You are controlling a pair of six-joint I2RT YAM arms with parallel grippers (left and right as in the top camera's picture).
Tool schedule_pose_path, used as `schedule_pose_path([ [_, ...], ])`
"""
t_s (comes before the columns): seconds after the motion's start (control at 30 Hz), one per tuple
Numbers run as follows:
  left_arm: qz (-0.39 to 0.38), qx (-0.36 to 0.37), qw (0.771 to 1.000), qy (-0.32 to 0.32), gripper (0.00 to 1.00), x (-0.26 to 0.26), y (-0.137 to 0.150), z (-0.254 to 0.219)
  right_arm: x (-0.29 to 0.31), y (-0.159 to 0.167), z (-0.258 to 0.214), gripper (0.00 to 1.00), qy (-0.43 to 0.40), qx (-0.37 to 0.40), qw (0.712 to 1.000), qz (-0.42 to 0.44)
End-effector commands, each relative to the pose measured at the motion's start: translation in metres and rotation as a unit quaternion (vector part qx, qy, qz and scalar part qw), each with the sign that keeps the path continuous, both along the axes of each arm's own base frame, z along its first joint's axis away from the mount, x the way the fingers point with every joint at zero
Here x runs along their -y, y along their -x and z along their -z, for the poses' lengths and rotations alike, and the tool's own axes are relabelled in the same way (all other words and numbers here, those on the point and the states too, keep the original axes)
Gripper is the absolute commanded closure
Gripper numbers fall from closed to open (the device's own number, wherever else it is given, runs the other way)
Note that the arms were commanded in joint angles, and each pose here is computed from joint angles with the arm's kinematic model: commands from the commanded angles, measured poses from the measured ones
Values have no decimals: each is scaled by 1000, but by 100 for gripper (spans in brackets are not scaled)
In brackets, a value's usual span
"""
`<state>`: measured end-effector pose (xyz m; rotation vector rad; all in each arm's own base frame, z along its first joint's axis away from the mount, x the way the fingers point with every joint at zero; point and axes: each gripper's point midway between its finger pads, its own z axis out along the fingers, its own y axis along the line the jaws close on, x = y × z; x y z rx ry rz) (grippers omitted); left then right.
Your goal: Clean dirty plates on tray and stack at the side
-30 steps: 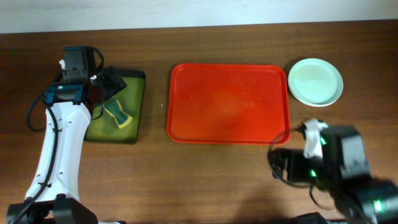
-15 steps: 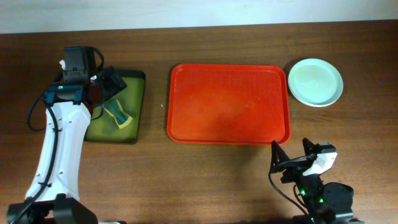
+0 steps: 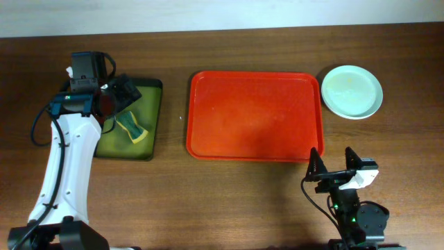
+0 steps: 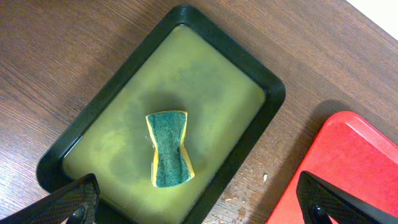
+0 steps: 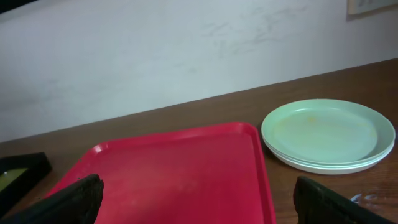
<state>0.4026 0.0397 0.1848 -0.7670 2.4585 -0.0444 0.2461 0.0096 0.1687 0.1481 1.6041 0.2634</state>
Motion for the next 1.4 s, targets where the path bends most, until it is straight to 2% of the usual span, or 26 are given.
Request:
schedule_pose_path([
  [0.0,1,6,1000,2,1,-1,-1,-4,3,0,10,2,40,-14,999,6],
  [0.07,1,6,1000,2,1,-1,-1,-4,3,0,10,2,60,-13,998,5],
  [0.83,0,2,1000,2,1,-1,0,-3,3,0,10,2,61,-12,998,5],
  [0.9,-3,-4,1000,-3,1,-2,17,-14,3,0,10,2,61,-12,998,5],
  [1.03,-39,-4,997,-70,1,-24,75,-30,3,0,10,2,61,-12,998,5],
  [1.1,25,19,994,-104,1,-17,94,-23,3,0,10,2,61,-12,998,5],
  [1.17,78,79,986,-123,1,-2,106,-24,3,0,10,2,61,-12,998,5],
  [1.2,93,140,977,-127,1,8,114,-31,3,0,10,1,61,-12,998,5],
  [1.27,96,254,953,-130,1,17,144,-44,3,0,10,2,61,-12,998,5],
  [1.37,73,325,932,-142,1,11,181,-59,3,0,10,2,61,-12,998,5],
])
